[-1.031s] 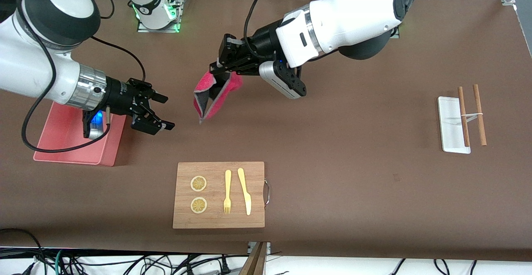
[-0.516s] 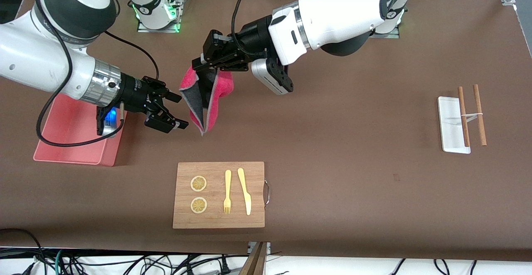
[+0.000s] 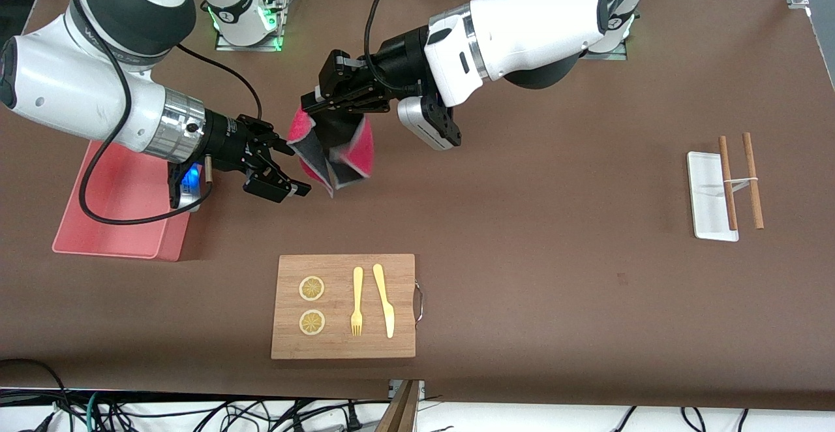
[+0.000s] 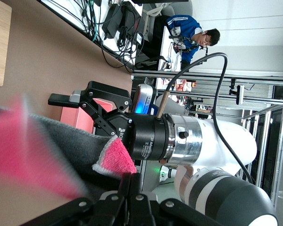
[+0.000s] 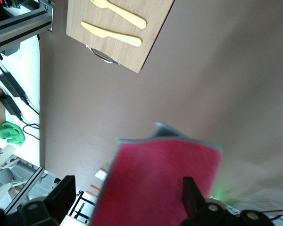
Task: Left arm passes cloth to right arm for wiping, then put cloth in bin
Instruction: 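Close the right gripper on the cloth beside the left gripper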
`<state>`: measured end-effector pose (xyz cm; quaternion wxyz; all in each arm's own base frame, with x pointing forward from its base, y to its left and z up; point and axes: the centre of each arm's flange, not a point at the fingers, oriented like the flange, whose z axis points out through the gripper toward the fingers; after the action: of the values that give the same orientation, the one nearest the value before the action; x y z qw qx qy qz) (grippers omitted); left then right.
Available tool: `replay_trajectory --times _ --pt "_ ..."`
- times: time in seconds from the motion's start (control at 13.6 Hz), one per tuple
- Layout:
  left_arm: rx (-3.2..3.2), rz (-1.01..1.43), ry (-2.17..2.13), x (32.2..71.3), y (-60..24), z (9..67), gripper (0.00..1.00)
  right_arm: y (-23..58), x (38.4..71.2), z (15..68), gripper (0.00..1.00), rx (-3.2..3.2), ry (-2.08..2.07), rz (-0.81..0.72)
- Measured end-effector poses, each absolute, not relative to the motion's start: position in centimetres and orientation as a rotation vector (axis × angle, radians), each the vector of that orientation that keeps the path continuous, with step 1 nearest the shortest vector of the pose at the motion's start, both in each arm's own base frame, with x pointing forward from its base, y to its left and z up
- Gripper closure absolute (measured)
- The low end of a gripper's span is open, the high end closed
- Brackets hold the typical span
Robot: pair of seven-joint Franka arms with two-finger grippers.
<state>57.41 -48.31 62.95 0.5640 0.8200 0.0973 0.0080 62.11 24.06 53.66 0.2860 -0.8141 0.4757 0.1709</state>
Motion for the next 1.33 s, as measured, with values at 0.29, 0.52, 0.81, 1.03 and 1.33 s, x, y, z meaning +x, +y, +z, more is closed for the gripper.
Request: replay_trajectory --times 0.29,0.52,0.81,1.03,1.33 --pt "1.929 0.019 0.229 57.4 -48.3 62.9 0.98 24.8 62.1 53.2 0.00 -2.165 1.267 0.483" --pt "1.929 0.019 0.230 57.4 -48.3 62.9 0.98 26.1 61.7 52.3 0.00 -2.182 1.257 0.508" --pt "1.929 0.019 0.230 57.4 -48.3 62.9 0.98 26.8 61.6 50.3 0.00 -2.216 1.256 0.572" --pt "1.929 0.020 0.230 57.4 -48.3 62.9 0.98 26.0 61.3 49.6 0.00 -2.254 1.230 0.629" --pt "1.929 0.020 0.230 57.4 -48.3 62.9 0.98 26.0 60.9 49.2 0.00 -2.280 1.210 0.677"
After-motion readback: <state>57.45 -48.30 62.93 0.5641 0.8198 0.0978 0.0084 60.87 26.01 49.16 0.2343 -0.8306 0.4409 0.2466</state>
